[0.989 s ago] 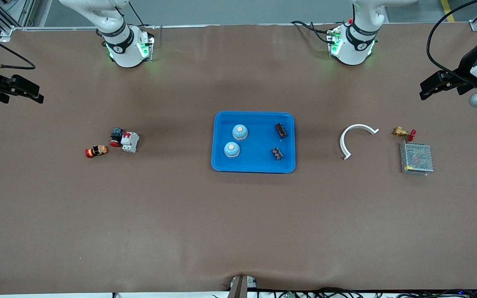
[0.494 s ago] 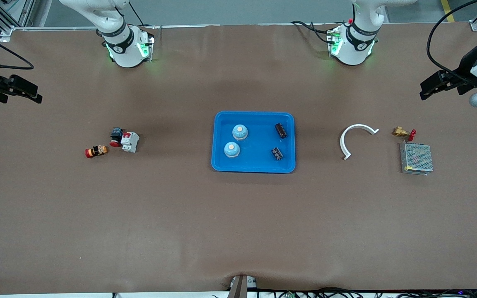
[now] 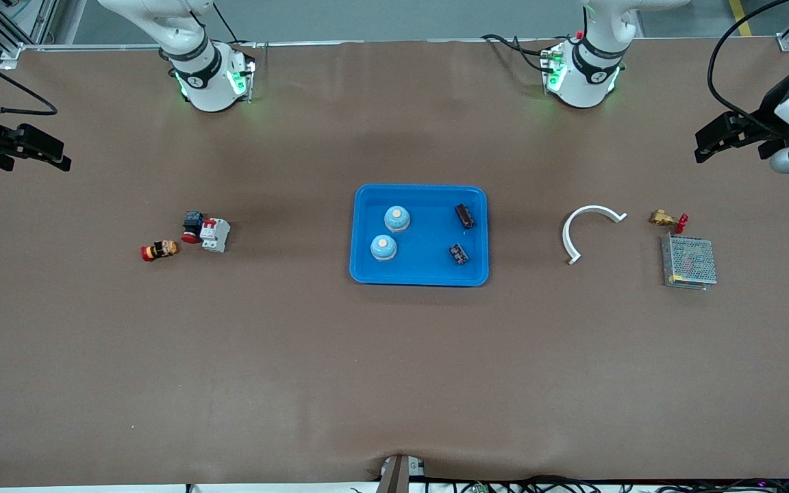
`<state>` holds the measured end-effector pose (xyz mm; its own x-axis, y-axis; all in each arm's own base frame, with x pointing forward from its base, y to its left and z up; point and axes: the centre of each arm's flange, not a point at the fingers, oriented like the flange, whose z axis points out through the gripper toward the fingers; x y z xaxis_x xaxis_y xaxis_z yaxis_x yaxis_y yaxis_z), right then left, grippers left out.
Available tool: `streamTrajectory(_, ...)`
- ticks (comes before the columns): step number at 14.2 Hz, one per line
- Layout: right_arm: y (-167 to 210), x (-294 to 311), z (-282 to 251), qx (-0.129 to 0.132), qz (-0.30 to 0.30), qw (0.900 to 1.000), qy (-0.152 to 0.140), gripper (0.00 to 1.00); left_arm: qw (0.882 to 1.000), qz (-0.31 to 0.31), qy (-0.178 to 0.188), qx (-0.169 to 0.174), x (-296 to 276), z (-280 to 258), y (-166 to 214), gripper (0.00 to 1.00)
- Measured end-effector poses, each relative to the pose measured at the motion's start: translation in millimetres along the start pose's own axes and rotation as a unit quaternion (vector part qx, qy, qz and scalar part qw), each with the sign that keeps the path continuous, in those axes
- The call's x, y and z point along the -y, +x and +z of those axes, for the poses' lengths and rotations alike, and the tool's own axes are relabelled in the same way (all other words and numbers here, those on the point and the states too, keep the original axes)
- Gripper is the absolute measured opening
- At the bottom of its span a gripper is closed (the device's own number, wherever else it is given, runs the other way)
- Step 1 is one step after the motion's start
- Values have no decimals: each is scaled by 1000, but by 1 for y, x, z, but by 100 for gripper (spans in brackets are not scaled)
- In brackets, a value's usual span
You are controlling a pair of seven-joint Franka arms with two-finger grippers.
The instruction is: Place electrolytic capacitor and blue bell in tray
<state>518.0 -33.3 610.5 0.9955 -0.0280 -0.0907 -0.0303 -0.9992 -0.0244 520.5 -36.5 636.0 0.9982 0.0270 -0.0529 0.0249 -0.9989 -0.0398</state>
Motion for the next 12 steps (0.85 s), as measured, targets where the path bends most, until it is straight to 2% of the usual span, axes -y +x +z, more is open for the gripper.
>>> streamTrajectory(12,0,0,0,1,0,1000,0,100,1000,17,-1,-9,-2,-8,1,100)
